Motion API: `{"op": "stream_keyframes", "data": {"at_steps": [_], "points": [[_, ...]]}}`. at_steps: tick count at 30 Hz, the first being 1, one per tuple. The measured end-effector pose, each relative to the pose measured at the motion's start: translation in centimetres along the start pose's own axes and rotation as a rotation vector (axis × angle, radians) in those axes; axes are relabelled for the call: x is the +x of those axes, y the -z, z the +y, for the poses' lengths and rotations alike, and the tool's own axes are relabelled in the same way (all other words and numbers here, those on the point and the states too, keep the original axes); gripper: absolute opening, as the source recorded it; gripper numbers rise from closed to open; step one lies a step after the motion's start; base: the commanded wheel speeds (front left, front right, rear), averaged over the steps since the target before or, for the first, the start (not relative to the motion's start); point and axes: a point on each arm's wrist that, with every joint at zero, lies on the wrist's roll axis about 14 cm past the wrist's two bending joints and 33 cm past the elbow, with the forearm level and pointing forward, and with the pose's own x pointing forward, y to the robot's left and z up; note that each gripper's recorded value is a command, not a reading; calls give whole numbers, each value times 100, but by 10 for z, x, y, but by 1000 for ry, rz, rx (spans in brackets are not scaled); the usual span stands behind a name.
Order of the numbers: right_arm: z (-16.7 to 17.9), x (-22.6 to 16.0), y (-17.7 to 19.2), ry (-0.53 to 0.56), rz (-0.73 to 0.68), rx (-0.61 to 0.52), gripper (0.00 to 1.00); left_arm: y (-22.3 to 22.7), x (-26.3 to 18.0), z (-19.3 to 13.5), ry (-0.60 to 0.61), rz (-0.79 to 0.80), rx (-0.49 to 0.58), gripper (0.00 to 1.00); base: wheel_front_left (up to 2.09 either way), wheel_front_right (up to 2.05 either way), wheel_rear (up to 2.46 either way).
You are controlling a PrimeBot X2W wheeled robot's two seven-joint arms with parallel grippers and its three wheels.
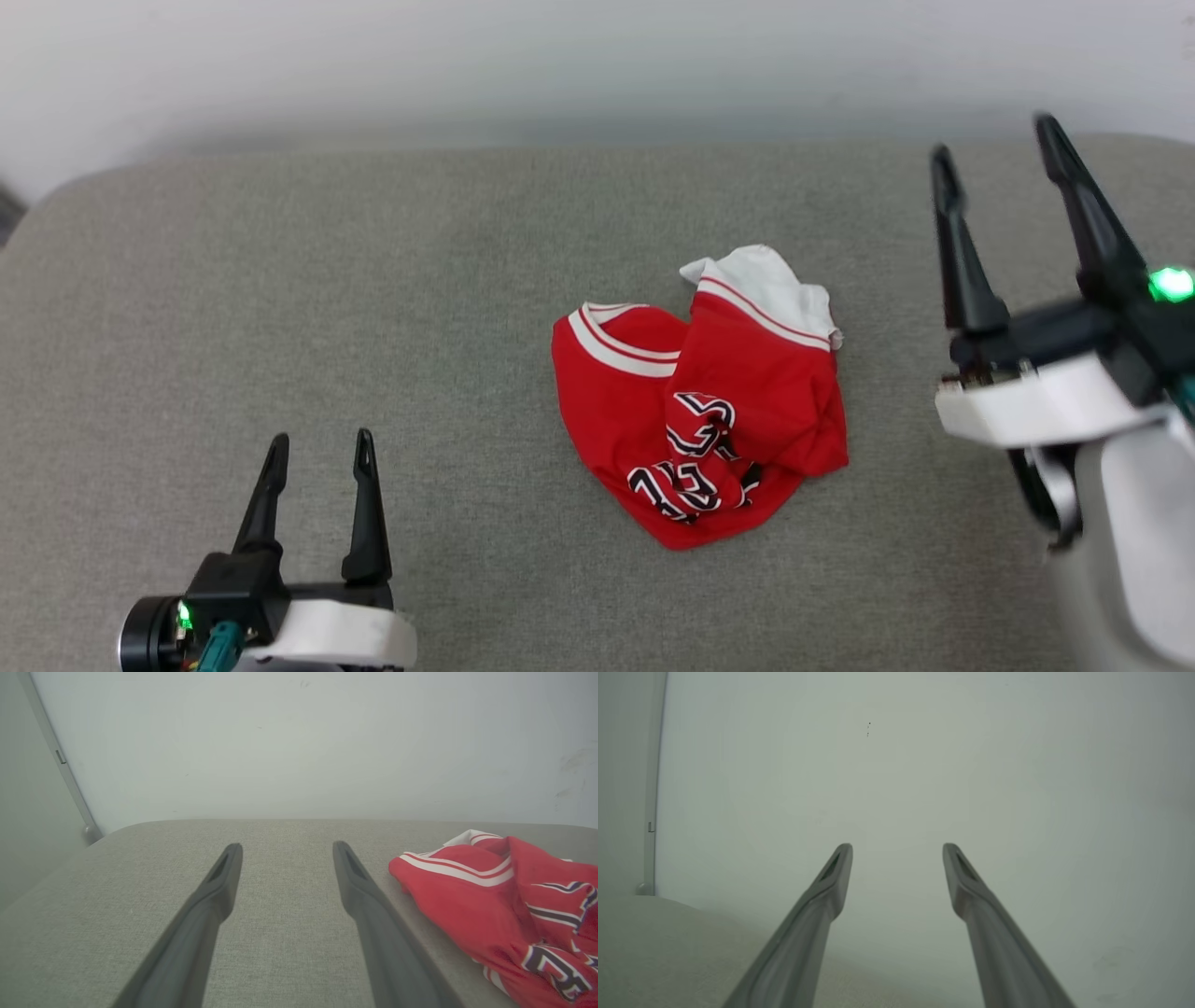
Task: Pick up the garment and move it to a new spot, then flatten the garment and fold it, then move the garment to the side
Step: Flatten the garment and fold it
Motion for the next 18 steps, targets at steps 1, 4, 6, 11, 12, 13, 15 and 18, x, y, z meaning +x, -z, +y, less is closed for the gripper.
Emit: {"op": "stream_keyframes", "data": {"at_steps": [1, 4, 6, 11, 12, 13, 15, 18], "points": [[2, 9, 6, -32, 10, -19, 100, 1, 3, 0, 2, 0, -1, 100, 0, 0, 0], [5, 33, 34, -132, 90, -97, 100, 4, 12, 1, -1, 2, -1, 100, 0, 0, 0], [10, 50, 51, -196, 165, -127, 100, 4, 18, 2, -2, 0, -1, 100, 0, 0, 0], [24, 68, 109, -344, 470, -165, 100, 10, 30, 4, -8, 6, 2, 100, 0, 0, 0], [29, 70, 118, -374, 528, -162, 100, 11, 33, 5, -9, 7, 1, 100, 0, 0, 0], [30, 72, 127, -397, 589, -159, 100, 13, 35, 5, -9, 9, 0, 100, 0, 0, 0], [36, 66, 150, -454, 733, -155, 100, 16, 41, 7, -16, 11, -7, 100, 0, 0, 0], [37, 47, 186, -517, 985, -159, 100, 20, 49, 7, -27, 13, -22, 100, 0, 0, 0]]}}
